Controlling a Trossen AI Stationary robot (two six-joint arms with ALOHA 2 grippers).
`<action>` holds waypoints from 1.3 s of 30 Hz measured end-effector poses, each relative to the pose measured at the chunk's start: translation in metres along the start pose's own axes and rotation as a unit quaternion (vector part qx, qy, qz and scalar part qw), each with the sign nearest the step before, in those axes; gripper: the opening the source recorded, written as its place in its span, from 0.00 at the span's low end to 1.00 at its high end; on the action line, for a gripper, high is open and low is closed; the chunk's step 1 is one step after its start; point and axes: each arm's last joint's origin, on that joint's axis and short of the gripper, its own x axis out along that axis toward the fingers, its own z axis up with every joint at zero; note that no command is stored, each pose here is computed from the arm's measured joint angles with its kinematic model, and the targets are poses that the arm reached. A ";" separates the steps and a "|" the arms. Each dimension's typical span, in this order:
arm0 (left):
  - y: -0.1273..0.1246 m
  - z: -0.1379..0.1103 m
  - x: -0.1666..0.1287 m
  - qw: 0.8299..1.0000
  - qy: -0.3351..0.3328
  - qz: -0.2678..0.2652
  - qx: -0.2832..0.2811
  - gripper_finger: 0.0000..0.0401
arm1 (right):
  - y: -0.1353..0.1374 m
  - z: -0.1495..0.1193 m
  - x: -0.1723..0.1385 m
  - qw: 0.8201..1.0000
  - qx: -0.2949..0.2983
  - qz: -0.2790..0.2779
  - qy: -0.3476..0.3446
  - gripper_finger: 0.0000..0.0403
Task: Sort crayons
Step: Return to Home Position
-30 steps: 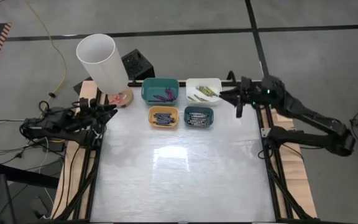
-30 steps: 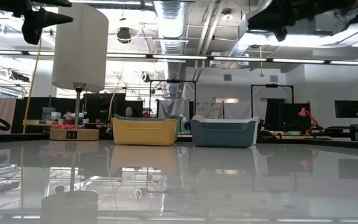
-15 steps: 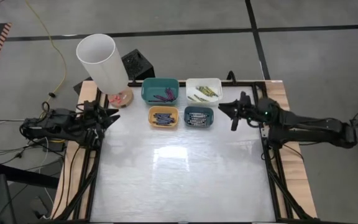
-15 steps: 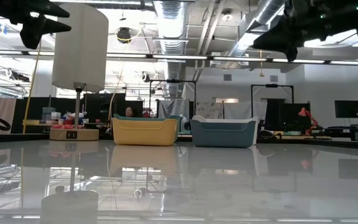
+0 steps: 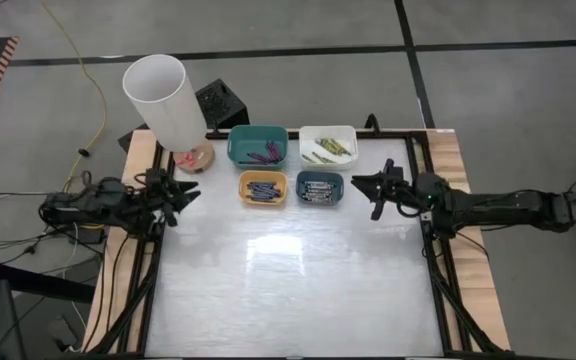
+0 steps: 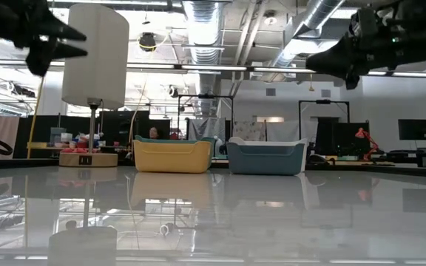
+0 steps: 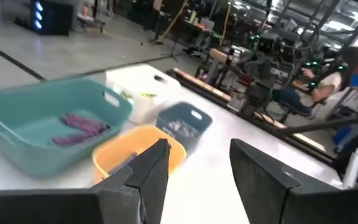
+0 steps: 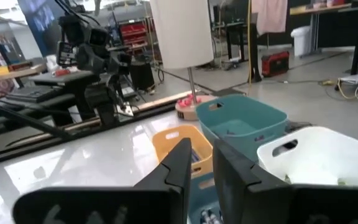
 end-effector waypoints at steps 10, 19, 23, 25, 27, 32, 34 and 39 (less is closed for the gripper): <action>0.005 -0.055 0.024 0.997 0.000 -0.043 -0.071 0.40 | -0.007 -0.016 -0.008 0.999 0.014 -0.005 -0.031 0.19; 0.007 -0.072 0.030 0.993 -0.003 -0.074 -0.091 0.40 | -0.018 -0.029 -0.024 0.998 0.007 -0.022 -0.060 0.19; 0.007 -0.073 0.030 0.993 -0.015 -0.083 -0.088 0.40 | -0.021 -0.037 -0.029 0.999 0.011 -0.031 -0.039 0.19; 0.007 -0.073 0.030 0.993 -0.014 -0.082 -0.086 0.40 | -0.021 -0.039 -0.030 0.999 0.010 -0.032 -0.031 0.19; 0.007 -0.073 0.030 0.993 -0.014 -0.082 -0.085 0.40 | -0.022 -0.039 -0.031 0.999 0.010 -0.032 -0.028 0.19; 0.007 -0.074 0.030 0.993 -0.012 -0.085 -0.084 0.40 | -0.019 -0.032 -0.035 0.998 0.026 0.003 -0.060 0.19; 0.007 -0.074 0.030 0.993 -0.012 -0.085 -0.083 0.40 | -0.017 -0.029 -0.038 0.997 0.026 0.029 -0.073 0.19; 0.007 -0.074 0.031 0.993 -0.012 -0.085 -0.081 0.40 | -0.016 -0.022 -0.047 0.992 0.029 0.047 -0.114 0.19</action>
